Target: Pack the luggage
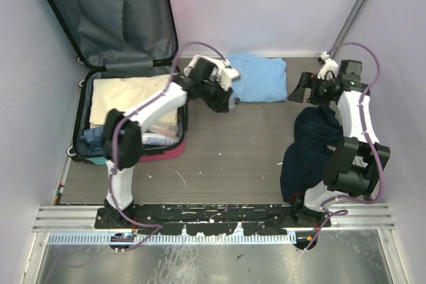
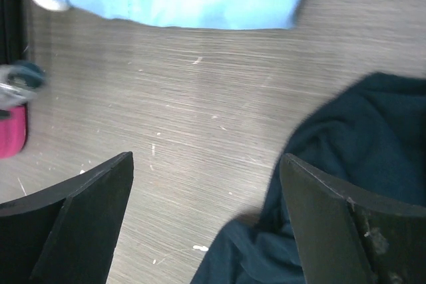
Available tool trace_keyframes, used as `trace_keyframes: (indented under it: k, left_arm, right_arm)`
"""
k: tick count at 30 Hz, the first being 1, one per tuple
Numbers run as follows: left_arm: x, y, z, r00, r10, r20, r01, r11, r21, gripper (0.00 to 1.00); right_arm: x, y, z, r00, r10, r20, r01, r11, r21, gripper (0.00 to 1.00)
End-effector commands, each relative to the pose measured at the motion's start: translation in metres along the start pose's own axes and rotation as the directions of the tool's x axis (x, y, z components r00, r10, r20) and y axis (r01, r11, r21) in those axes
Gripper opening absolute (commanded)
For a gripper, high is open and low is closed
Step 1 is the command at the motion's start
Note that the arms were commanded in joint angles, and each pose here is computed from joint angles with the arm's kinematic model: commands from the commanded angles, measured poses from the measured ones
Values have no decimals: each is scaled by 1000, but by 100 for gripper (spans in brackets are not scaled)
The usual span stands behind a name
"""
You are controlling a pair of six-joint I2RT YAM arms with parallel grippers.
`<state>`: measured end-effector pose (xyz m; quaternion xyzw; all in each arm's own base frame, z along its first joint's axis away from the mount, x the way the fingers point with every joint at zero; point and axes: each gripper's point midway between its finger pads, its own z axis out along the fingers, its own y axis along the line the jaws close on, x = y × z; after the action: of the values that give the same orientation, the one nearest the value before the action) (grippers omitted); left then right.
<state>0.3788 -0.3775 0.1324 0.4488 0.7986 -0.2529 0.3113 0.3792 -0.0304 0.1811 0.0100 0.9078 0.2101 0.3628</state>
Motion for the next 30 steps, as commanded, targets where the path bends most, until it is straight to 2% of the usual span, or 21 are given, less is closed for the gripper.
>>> trace_keyframes:
  k: [1,5,7,10,15,20,26,28,30]
  left_arm:
    - [-14,-4,-111,996,-21,89,11,994,109,0]
    - [26,22,-180,998,-24,59,21,998,56,1]
    - [45,26,-210,999,17,43,-19,998,58,2]
    - [91,19,-251,994,67,-90,-55,990,128,1]
    - [148,32,-300,981,81,-175,-54,987,154,2]
    - [191,37,-323,938,166,-306,-104,973,208,3]
    - [228,54,-326,878,232,-419,-151,964,218,6]
    - [237,60,-322,864,241,-443,-161,964,210,11]
    - [245,66,-320,850,247,-465,-177,966,189,24]
  right_arm:
    - [-19,34,17,992,-122,46,123,992,-32,94]
    - [-23,57,41,983,-178,34,180,981,-70,92]
    - [-26,68,54,979,-202,22,203,975,-92,91]
    - [-29,82,70,975,-224,4,222,966,-131,90]
    - [-30,94,91,967,-255,-19,249,955,-163,87]
    - [-27,98,111,959,-280,-50,267,947,-181,83]
    - [-31,105,137,944,-327,-48,314,931,-186,80]
    - [-35,113,148,935,-352,-42,338,922,-191,80]
    - [-38,118,159,927,-374,-37,361,913,-192,80]
